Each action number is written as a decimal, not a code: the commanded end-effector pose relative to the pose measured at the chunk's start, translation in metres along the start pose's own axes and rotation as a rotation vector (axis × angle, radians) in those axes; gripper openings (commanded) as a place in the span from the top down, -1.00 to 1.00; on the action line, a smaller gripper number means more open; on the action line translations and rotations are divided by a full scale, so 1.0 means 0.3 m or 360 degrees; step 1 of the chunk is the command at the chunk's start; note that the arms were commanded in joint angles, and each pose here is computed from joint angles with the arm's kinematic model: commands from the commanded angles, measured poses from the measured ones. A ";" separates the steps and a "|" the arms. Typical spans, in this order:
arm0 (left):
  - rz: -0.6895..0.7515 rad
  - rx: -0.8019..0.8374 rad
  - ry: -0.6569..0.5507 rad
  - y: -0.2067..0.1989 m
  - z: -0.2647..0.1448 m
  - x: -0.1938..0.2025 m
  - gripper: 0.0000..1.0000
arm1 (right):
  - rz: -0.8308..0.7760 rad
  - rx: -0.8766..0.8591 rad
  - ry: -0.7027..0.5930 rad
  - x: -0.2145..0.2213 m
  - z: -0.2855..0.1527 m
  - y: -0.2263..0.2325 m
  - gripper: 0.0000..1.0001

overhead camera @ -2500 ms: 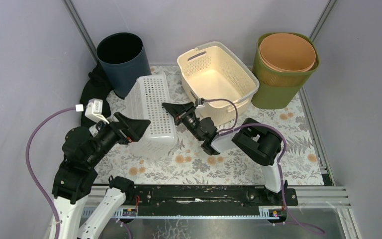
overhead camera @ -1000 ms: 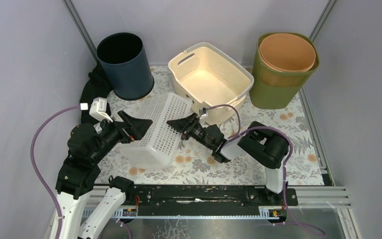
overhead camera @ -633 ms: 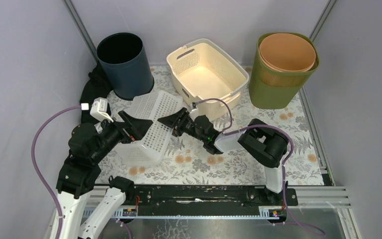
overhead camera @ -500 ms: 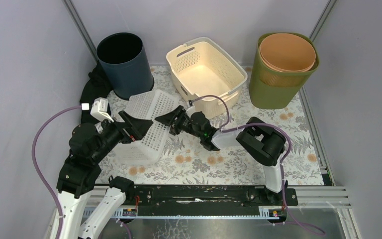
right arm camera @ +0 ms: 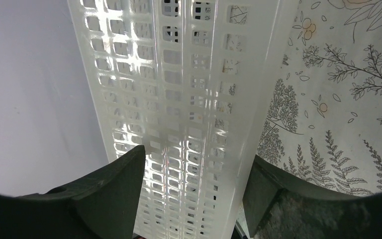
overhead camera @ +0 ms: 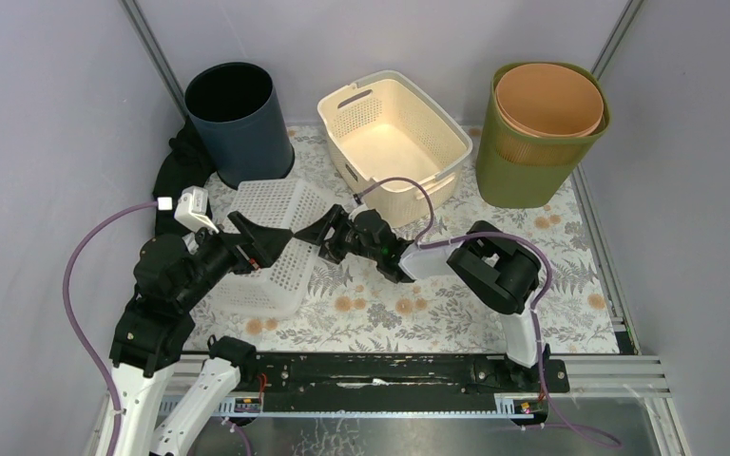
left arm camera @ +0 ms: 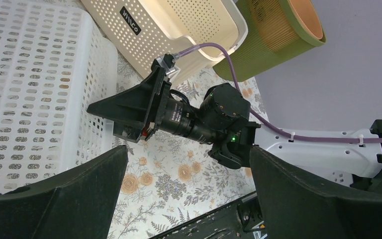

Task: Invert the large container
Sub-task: Turn the container upside down at the center of the board.

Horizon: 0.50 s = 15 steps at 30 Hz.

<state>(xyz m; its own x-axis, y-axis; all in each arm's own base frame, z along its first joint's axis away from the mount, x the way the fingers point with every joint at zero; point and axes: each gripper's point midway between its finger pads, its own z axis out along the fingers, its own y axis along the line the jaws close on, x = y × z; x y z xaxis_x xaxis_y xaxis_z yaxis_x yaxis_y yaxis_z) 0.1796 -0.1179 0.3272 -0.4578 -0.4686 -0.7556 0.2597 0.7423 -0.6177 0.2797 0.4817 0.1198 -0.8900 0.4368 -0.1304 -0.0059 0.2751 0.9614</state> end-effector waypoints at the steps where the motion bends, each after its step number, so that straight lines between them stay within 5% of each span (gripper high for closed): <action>1: 0.0023 0.0054 -0.0039 -0.022 0.003 -0.018 -1.00 | -0.0028 0.0257 0.0082 0.033 0.017 -0.181 -0.43; 15: 0.0023 0.0048 -0.0033 -0.016 0.007 -0.013 -1.00 | 0.0004 0.0290 0.0074 0.033 0.041 -0.265 -0.48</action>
<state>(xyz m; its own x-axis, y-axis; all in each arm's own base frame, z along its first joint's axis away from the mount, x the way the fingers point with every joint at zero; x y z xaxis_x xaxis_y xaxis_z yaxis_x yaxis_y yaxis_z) 0.1798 -0.1180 0.3273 -0.4572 -0.4688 -0.7558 0.2602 0.7422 -0.6177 0.2815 0.4856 0.0929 -0.8958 0.4119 -0.1671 -0.0296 0.3199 0.9470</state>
